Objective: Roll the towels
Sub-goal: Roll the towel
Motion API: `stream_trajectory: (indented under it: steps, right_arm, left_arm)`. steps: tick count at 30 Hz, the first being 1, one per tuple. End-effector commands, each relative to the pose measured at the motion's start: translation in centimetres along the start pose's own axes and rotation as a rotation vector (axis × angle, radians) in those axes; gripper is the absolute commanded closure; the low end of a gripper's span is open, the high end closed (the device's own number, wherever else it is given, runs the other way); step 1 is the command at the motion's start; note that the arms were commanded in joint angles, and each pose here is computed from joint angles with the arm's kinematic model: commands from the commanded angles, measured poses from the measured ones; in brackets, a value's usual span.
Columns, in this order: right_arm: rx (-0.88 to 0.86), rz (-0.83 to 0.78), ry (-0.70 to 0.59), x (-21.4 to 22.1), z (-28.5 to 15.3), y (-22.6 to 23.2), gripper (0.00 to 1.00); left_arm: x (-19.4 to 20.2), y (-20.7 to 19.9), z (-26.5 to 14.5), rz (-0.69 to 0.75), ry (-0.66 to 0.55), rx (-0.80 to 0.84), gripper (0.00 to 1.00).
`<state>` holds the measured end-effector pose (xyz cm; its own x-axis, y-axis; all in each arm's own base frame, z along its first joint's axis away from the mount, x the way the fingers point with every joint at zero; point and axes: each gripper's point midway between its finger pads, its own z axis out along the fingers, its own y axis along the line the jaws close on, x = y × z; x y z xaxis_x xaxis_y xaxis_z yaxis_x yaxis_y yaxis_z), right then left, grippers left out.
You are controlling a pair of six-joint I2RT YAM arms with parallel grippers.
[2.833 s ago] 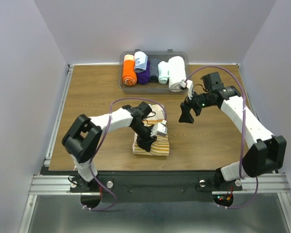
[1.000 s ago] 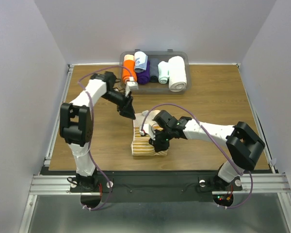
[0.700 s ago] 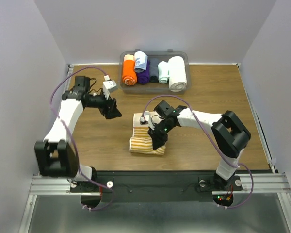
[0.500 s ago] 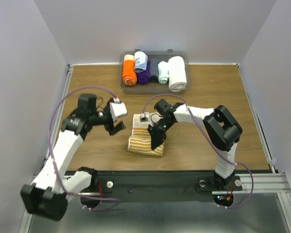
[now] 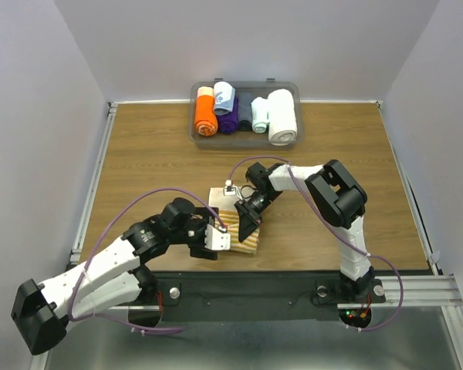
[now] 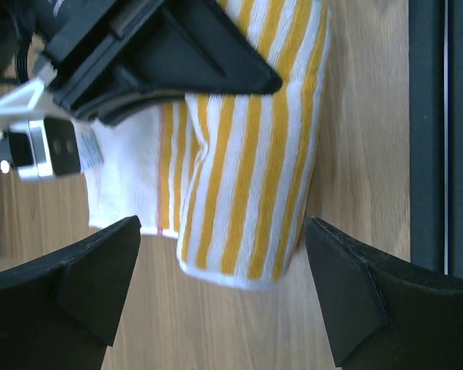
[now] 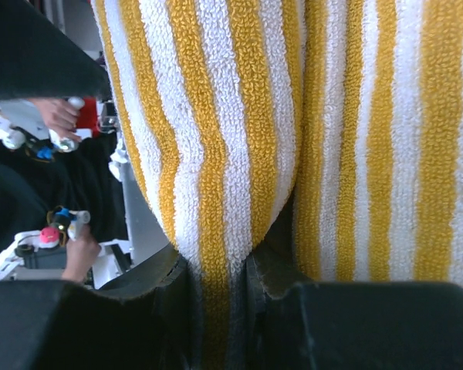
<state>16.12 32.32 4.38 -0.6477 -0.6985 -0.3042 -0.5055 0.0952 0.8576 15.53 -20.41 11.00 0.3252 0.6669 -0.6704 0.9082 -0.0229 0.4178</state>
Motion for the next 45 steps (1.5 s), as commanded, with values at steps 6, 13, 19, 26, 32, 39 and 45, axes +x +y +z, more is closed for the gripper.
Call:
stream_trajectory:
  steps: [6, 13, 19, 26, 32, 39, 45]
  right_arm:
    - [0.018, 0.036, 0.04, 0.5, 0.3, -1.5, 0.96]
    - [0.013, 0.039, 0.045, 0.6, 0.3, -1.4, 0.95]
    - [0.016, 0.036, 0.038, 0.3, 0.0, -1.5, 0.93]
    - [0.123, -0.008, -0.01, -2.7, -2.8, -2.3, 0.56]
    - [0.245, -0.048, -0.173, -9.1, -9.6, -3.3, 0.26]
    - [0.319, -0.109, -0.292, -11.3, -13.2, -1.9, 0.27]
    - [0.304, -0.046, -0.298, -9.9, -12.7, -1.3, 0.51]
  left_arm:
    - [-1.6, -0.5, 4.2, 0.067, 0.007, -0.016, 0.01]
    - [1.2, -2.3, 6.3, 0.082, 0.113, 0.03, 0.11]
    - [2.6, -4.4, 6.9, 0.025, 0.18, 0.121, 0.46]
    - [3.3, -6.2, 6.9, 0.021, 0.235, 0.241, 0.69]
    - [1.7, -7.8, 6.5, -0.035, 0.233, 0.39, 0.91]
    - [1.3, -8.3, 6.8, -0.092, 0.223, 0.42, 0.98]
    - [1.4, -8.5, 7.2, -0.114, 0.237, 0.444, 0.99]
